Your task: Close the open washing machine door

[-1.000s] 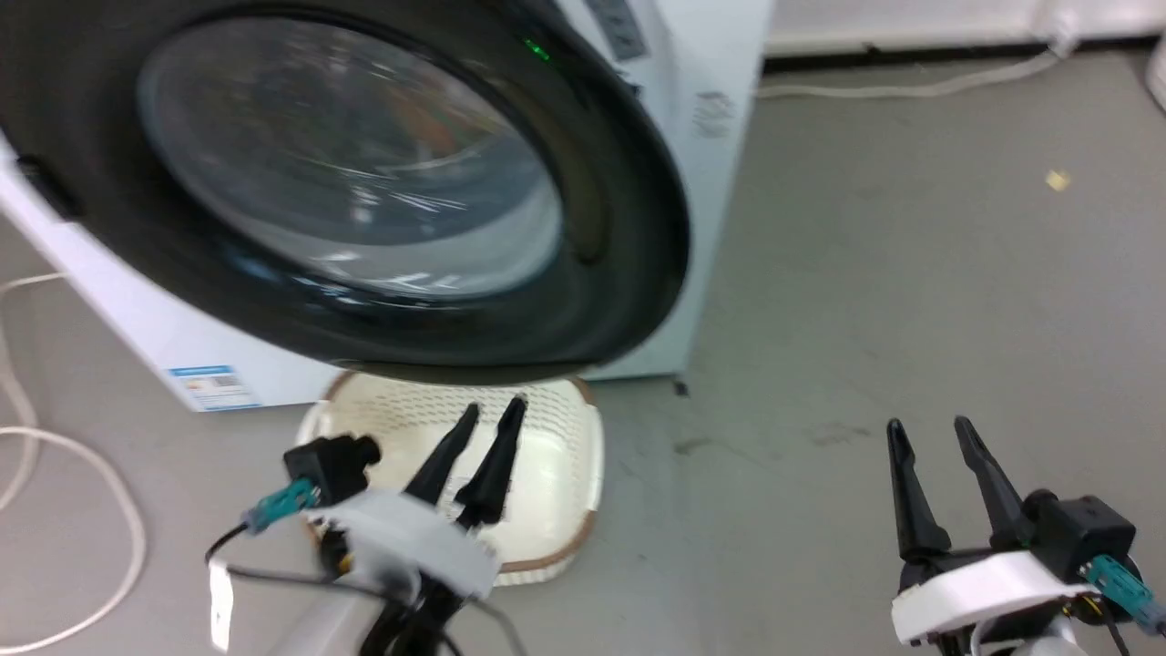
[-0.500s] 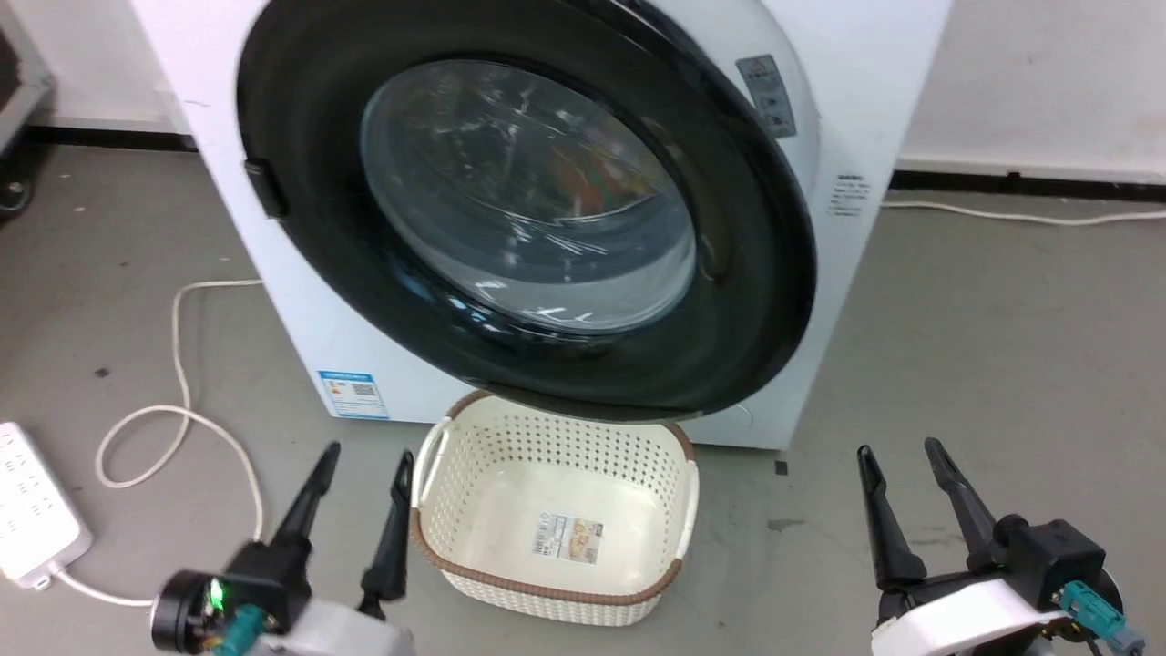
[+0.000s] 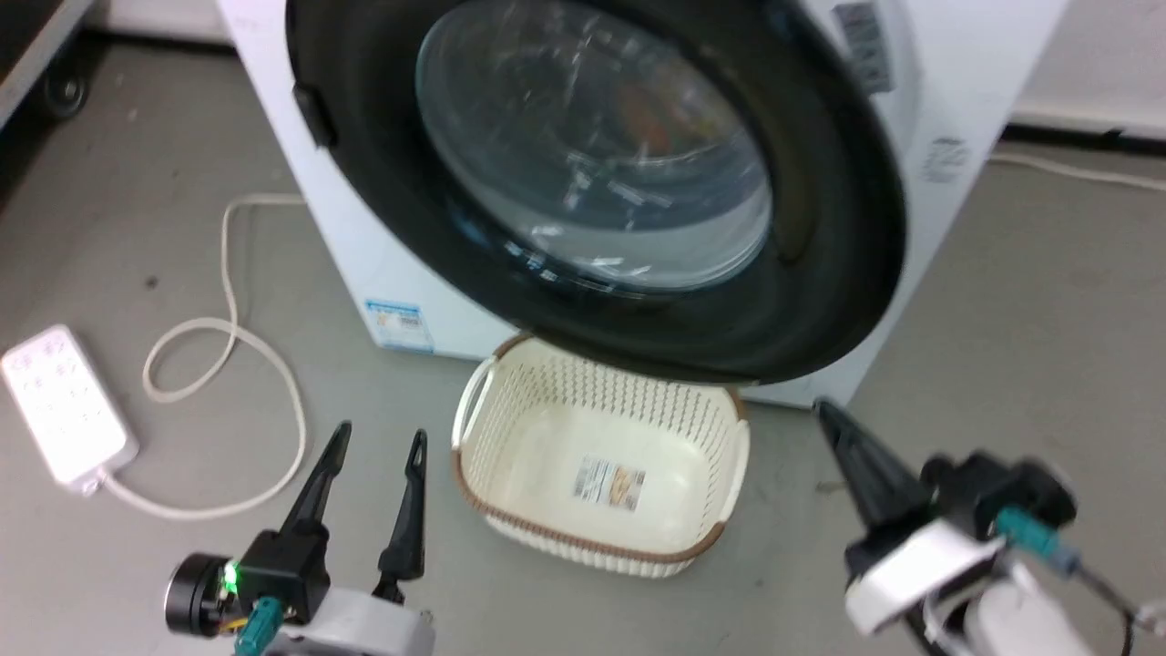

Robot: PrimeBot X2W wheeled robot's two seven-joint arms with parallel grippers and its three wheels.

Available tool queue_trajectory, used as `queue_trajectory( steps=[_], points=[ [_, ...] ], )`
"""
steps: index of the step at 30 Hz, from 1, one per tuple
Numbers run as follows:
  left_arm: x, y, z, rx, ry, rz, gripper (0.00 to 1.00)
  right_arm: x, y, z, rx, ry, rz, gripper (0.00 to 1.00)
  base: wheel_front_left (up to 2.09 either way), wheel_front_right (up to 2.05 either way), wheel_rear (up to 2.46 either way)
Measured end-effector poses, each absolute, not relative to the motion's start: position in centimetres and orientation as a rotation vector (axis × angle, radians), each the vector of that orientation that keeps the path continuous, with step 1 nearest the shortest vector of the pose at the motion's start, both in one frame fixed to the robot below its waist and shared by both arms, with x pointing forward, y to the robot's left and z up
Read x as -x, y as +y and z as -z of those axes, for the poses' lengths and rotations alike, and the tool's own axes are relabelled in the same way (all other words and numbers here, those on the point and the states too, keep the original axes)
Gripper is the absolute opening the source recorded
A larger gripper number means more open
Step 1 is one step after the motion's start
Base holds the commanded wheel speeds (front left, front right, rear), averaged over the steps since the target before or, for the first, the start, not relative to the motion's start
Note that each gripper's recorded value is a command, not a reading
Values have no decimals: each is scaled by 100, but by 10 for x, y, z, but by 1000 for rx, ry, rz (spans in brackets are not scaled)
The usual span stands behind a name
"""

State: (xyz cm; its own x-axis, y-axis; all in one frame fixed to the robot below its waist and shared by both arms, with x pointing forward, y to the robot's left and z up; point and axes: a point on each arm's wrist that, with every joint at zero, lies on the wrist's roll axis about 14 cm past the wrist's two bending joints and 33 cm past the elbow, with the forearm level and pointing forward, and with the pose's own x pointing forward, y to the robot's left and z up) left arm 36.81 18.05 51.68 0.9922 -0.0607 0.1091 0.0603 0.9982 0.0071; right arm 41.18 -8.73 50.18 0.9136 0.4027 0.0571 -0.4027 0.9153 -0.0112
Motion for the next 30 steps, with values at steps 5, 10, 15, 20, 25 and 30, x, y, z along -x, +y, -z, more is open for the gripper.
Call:
queue_trajectory(
  steps=[5, 10, 15, 20, 25, 30],
  points=[
    [-382, 187, -511, 1, -93, 43, 100, -456, -81, -490, 47, -18, -494, 0, 0, 0, 0],
    [-389, 198, -502, -3, -67, 11, 100, -507, -84, -488, 74, 0, -510, 0, 0, 0, 0],
    [-387, 209, -496, -8, -46, -24, 100, -547, -85, -491, 65, 6, -497, 0, 0, 0, 0],
    [-387, 215, -494, -10, -40, -43, 100, -576, -91, -493, 99, 17, -476, 0, 0, 0, 0],
    [-388, 217, -490, -13, -28, -51, 100, -603, -103, -496, 77, 33, -412, 0, 0, 0, 0],
    [-391, 218, -486, -16, -16, -52, 100, -624, -119, -494, 40, 58, -338, 0, 0, 0, 0]
  ],
)
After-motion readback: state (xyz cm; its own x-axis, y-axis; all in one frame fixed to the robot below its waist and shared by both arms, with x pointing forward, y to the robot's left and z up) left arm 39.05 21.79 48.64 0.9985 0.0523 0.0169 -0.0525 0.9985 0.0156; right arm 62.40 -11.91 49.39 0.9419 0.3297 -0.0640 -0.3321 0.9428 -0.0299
